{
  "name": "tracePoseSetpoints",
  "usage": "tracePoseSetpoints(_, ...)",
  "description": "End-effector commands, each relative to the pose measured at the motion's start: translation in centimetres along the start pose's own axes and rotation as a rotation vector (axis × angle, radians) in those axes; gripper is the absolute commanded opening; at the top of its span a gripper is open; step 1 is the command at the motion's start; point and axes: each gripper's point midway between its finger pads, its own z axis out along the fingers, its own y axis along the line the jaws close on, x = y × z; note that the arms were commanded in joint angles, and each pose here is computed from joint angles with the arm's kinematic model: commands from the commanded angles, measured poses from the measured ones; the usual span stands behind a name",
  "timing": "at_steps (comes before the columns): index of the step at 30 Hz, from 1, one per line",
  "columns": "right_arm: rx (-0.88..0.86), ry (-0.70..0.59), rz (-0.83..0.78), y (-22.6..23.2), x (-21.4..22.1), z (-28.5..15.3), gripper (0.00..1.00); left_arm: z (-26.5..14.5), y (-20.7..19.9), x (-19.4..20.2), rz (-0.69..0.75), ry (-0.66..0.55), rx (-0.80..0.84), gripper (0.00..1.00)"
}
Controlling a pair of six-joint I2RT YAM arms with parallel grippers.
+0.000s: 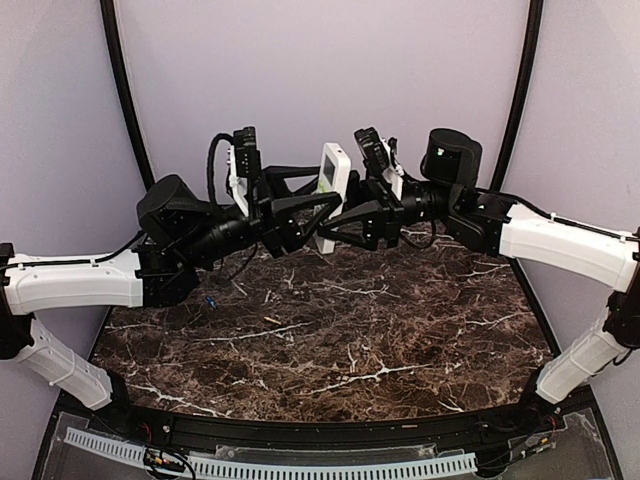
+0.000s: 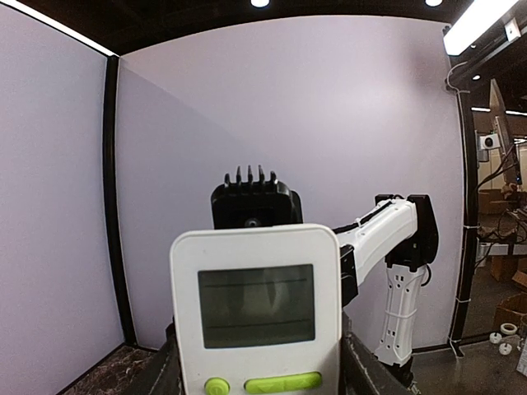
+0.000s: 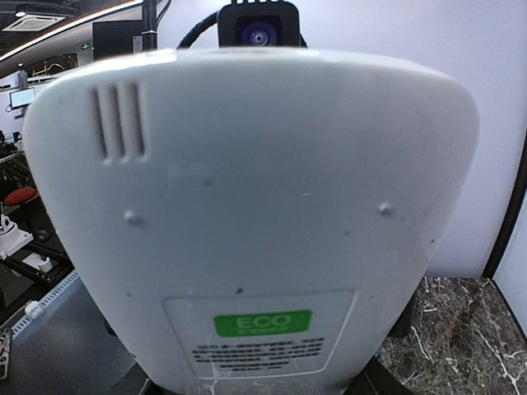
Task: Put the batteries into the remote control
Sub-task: Pass from the left arm to the right, then pass from the right arm to the left
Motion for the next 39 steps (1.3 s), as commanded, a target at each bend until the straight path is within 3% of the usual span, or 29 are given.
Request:
tracePoseSetpoints(1,0.003,0.002,-0.017,0.4,-0.7,0.1,0.33,-0.1,-0.1,-1.5,0.010,-0.056,-0.006,0.00)
tracePoseSetpoints(2,0.022,0.004,-0.018,0.3,-0.8,0.0,0.31,-0.1,0.2,-1.6,0.010,-0.056,-0.024,0.00)
tracePoseSetpoints(4,0.112,0.005,-0.015,-0.7,-1.0,-0.5,0.24,-0.1,1.0,-1.3,0.007,-0.041,-0.070,0.35)
tracePoseSetpoints(5,0.178,0.009,-0.008,-1.5,-1.1,-0.8,0.21,-0.2,1.7,-1.1,0.007,-0.030,-0.110,0.63)
tracePoseSetpoints(7,0.383,0.026,-0.001,-4.0,-1.0,-1.8,0.16,-0.5,2.7,-0.8,0.016,-0.009,-0.177,0.83)
tracePoseSetpoints(10,0.637,0.074,-0.026,-6.1,-0.7,-2.6,0.14,-0.8,4.8,0.2,0.022,0.069,-0.300,0.88)
tracePoseSetpoints(15,0.845,0.151,-0.090,-7.2,0.2,-2.7,0.13,-1.7,8.5,1.3,0.014,0.147,-0.519,0.76)
tracePoseSetpoints(29,0.824,0.197,-0.200,-6.1,-0.3,-1.1,0.13,-1.4,8.6,2.2,-0.076,0.155,-0.519,0.02)
tracePoseSetpoints(32,0.809,0.186,-0.205,-5.7,-0.5,-1.1,0.16,-1.3,8.2,1.7,-0.091,0.125,-0.500,0.00)
tracePoseSetpoints(35,0.804,0.156,-0.214,-5.0,-1.2,-1.7,0.30,-1.6,7.7,0.8,-0.094,0.080,-0.473,0.00)
tracePoseSetpoints(39,0.745,0.118,-0.152,-3.9,-1.4,-3.0,0.85,-2.0,7.0,-0.5,-0.087,0.031,-0.445,0.00)
